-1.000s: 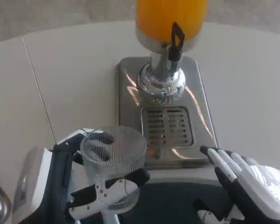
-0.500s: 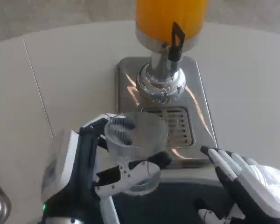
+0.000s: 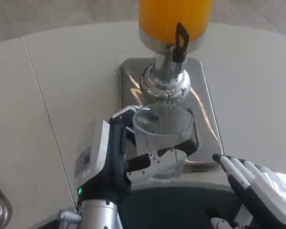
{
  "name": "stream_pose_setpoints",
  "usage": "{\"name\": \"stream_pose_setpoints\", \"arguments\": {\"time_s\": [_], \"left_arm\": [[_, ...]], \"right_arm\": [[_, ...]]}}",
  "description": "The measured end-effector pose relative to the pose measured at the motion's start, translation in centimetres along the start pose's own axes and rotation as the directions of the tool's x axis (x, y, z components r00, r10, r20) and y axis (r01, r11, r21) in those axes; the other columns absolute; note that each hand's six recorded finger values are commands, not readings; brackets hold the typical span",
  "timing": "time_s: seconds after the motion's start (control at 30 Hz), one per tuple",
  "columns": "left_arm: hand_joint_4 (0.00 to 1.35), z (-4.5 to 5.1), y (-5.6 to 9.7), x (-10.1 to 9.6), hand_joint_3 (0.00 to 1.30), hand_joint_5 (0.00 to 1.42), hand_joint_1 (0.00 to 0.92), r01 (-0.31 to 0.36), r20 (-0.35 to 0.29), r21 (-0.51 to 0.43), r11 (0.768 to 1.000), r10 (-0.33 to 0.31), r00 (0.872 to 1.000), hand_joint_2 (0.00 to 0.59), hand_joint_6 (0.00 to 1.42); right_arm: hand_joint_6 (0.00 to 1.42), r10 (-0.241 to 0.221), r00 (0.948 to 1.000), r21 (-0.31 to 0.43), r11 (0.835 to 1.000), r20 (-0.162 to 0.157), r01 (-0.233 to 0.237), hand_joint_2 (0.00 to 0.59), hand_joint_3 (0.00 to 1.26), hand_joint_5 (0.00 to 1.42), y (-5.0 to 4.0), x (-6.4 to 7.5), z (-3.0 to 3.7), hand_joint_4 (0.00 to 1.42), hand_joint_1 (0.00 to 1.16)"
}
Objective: Grasp the cup under the faucet to collect the drink, then remove the cup.
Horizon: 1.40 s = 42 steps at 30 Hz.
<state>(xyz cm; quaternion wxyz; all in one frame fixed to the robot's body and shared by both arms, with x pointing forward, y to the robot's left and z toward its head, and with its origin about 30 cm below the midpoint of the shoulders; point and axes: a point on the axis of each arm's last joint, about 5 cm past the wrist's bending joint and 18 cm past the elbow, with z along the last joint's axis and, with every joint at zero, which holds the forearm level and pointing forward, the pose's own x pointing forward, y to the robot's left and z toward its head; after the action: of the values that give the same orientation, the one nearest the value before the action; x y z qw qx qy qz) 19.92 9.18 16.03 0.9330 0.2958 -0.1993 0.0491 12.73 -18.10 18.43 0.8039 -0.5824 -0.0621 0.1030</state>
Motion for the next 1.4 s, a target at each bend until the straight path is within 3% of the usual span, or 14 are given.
{"name": "stream_pose_setpoints", "arguments": {"time_s": [0.2, 0.97, 1.2, 1.4], "left_arm": [[1.1, -0.48, -1.8, 1.0, 0.93, 1.31, 0.699, 0.027, -0.027, 0.048, 0.998, -0.026, 0.999, 0.0, 1.42], [1.1, 0.22, -6.8, 6.1, 0.92, 1.31, 0.699, -0.047, -0.102, 0.044, 0.998, 0.051, 0.993, 0.0, 1.42], [1.1, -0.94, -7.0, 7.1, 0.92, 1.31, 0.697, -0.103, -0.096, 0.081, 0.991, 0.111, 0.989, 0.0, 1.42], [1.1, -0.73, -7.1, 8.7, 0.92, 1.31, 0.691, -0.113, -0.095, 0.098, 0.989, 0.122, 0.988, 0.0, 1.42]], "right_arm": [[0.0, 0.01, 1.0, 0.008, 1.0, 0.001, -0.01, 0.469, 0.0, 0.0, -0.27, -0.1, -0.32, 0.0, 0.26], [0.0, 0.042, 0.9988, 0.003, 0.999, -0.024, -0.042, 0.469, 0.0, 0.0, -1.19, -0.6, -1.46, 0.0, 0.25], [0.0, 0.056, 0.9982, 0.018, 0.998, -0.024, -0.055, 0.462, 0.0, 0.0, -1.23, -0.5, -1.54, 0.0, 0.25], [0.0, 0.037, 0.9993, 0.013, 0.999, -0.006, -0.036, 0.46, 0.0, 0.0, -1.53, 0.0, -1.37, 0.0, 0.24]]}}
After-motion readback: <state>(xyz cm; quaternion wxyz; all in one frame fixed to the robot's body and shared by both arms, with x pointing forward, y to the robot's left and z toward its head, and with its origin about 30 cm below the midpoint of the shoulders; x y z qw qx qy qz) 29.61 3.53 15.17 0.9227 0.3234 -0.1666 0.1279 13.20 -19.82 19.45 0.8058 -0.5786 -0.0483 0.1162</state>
